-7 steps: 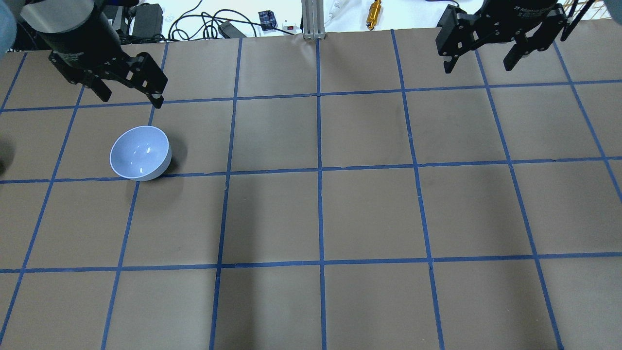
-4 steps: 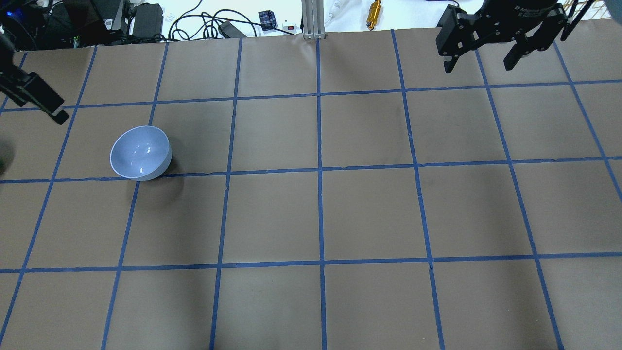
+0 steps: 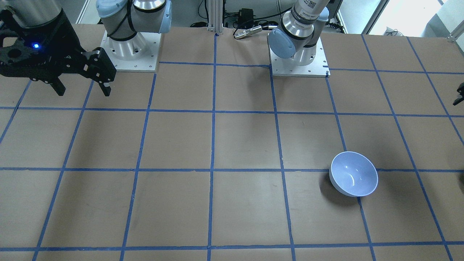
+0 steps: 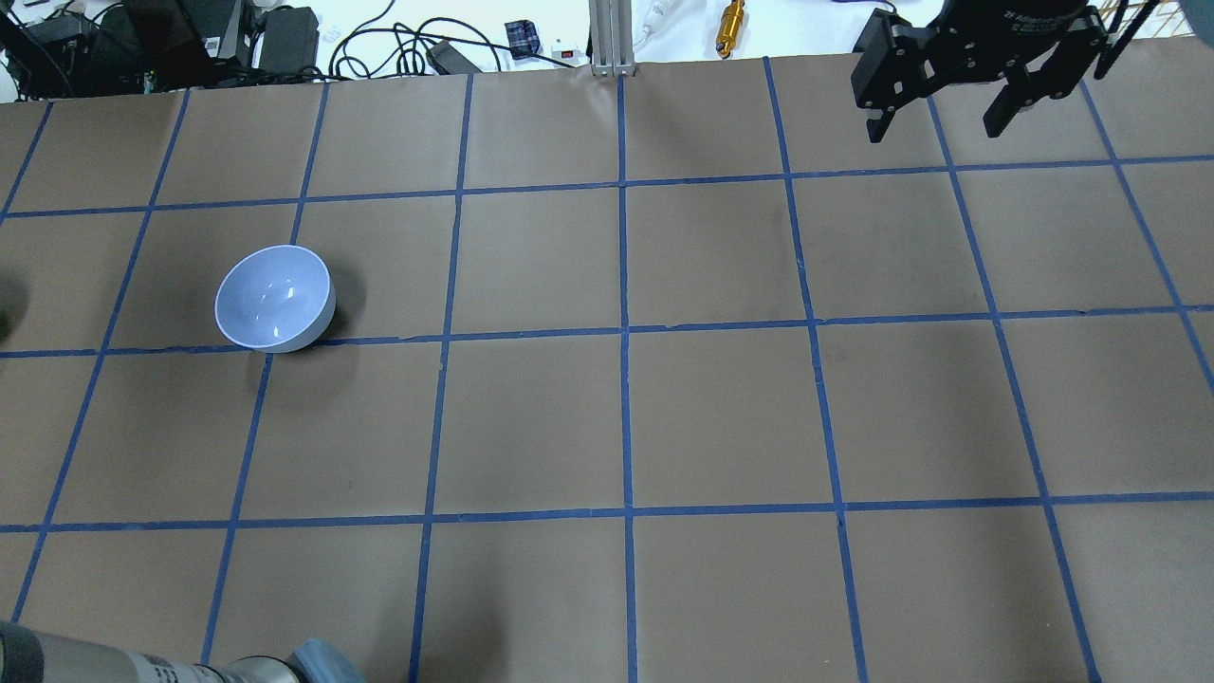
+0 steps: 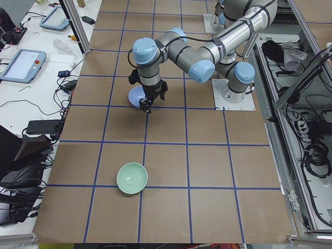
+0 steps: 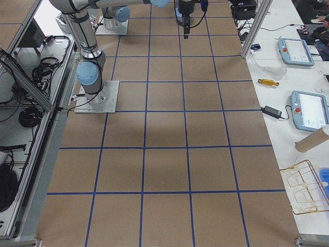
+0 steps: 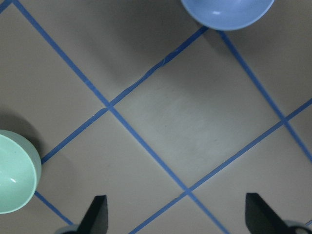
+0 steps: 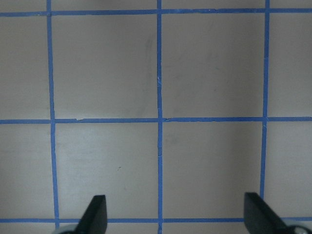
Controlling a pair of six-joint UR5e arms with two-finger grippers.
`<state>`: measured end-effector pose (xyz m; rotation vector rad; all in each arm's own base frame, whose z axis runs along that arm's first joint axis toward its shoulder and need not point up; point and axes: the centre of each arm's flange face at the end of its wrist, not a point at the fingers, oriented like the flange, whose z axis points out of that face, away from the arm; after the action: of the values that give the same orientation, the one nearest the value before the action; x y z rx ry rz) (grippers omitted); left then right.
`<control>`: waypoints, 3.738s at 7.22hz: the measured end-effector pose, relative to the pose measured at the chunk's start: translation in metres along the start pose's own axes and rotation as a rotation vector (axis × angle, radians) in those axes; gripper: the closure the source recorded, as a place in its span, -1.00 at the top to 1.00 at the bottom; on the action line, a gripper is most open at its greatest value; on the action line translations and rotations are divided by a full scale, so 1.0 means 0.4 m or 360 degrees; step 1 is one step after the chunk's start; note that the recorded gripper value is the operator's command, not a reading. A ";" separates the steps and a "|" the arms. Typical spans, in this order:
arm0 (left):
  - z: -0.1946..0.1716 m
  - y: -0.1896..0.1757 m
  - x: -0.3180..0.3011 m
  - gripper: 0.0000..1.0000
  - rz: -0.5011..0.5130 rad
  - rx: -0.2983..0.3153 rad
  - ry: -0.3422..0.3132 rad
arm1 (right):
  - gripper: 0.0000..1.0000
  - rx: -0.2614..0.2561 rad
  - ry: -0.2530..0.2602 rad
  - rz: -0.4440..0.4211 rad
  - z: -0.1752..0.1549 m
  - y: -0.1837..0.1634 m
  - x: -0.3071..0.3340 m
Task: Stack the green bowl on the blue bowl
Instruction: 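Grasp the green bowl rim with the left gripper near the robot, then lift the green bowl with the left gripper toward the blue bowl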
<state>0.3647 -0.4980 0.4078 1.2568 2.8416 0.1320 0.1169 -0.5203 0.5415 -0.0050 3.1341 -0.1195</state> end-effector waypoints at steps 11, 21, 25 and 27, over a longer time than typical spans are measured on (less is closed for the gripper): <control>0.569 0.247 -0.421 -0.21 0.1076 0.0155 -0.0093 | 1.00 0.0000 -0.0002 0.0000 0.000 0.000 0.000; 0.483 0.229 -0.399 -1.00 0.1120 0.0123 -0.0138 | 1.00 0.0000 -0.0003 0.0000 0.000 0.000 0.000; 0.207 -0.024 -0.230 -1.00 0.1099 0.0063 -0.0228 | 1.00 0.0000 -0.0005 0.0002 0.000 0.000 -0.001; 0.135 -0.235 -0.070 -1.00 0.1092 0.0089 -0.0215 | 1.00 0.0001 -0.0005 0.0003 0.000 0.000 -0.001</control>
<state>0.3178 -0.5781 0.3455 2.1008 2.1998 -0.0203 0.1172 -0.5203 0.5416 -0.0023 3.1310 -0.1199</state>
